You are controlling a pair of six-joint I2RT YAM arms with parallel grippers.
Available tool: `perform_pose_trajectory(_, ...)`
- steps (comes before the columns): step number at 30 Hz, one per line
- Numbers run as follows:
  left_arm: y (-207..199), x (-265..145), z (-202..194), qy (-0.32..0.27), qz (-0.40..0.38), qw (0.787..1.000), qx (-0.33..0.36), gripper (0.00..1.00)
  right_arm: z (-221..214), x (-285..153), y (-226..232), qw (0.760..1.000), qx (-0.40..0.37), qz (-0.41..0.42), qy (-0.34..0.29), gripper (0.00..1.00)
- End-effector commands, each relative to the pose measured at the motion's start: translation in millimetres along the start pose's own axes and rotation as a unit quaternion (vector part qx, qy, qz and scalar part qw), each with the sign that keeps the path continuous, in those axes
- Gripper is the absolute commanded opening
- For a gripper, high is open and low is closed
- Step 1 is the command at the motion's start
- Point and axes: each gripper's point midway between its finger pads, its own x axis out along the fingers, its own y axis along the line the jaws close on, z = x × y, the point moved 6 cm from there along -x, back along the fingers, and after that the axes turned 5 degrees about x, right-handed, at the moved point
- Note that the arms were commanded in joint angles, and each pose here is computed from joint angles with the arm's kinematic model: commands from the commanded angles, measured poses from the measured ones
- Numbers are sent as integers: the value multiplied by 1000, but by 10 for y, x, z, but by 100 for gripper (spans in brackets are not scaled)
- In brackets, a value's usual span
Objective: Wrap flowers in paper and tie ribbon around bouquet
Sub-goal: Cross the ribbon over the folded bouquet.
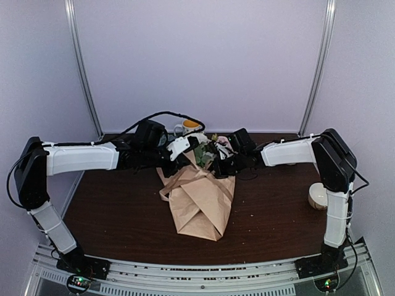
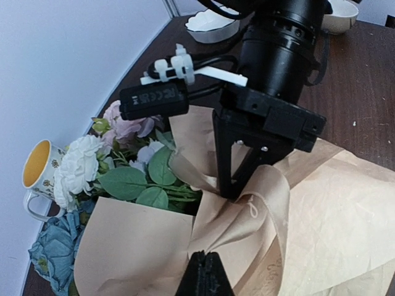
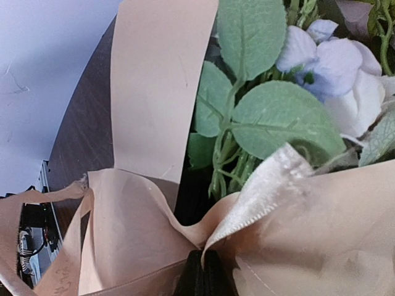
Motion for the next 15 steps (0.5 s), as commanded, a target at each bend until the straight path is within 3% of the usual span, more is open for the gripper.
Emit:
perform_pose_trajectory(1,-184,-31,-23,4,-70,997,19,0,-19,-80,104,999,-16,29,9,0)
perform_pose_trajectory(9,-427,-42,-154,21,-148,989,12,2,-18,-55,83,1000,-10,26,8,0)
perform_pose_trajectory(15,-468,-19,-69,6,-145,989,33,50,-13,-29,64,1000,-2,23,5,0)
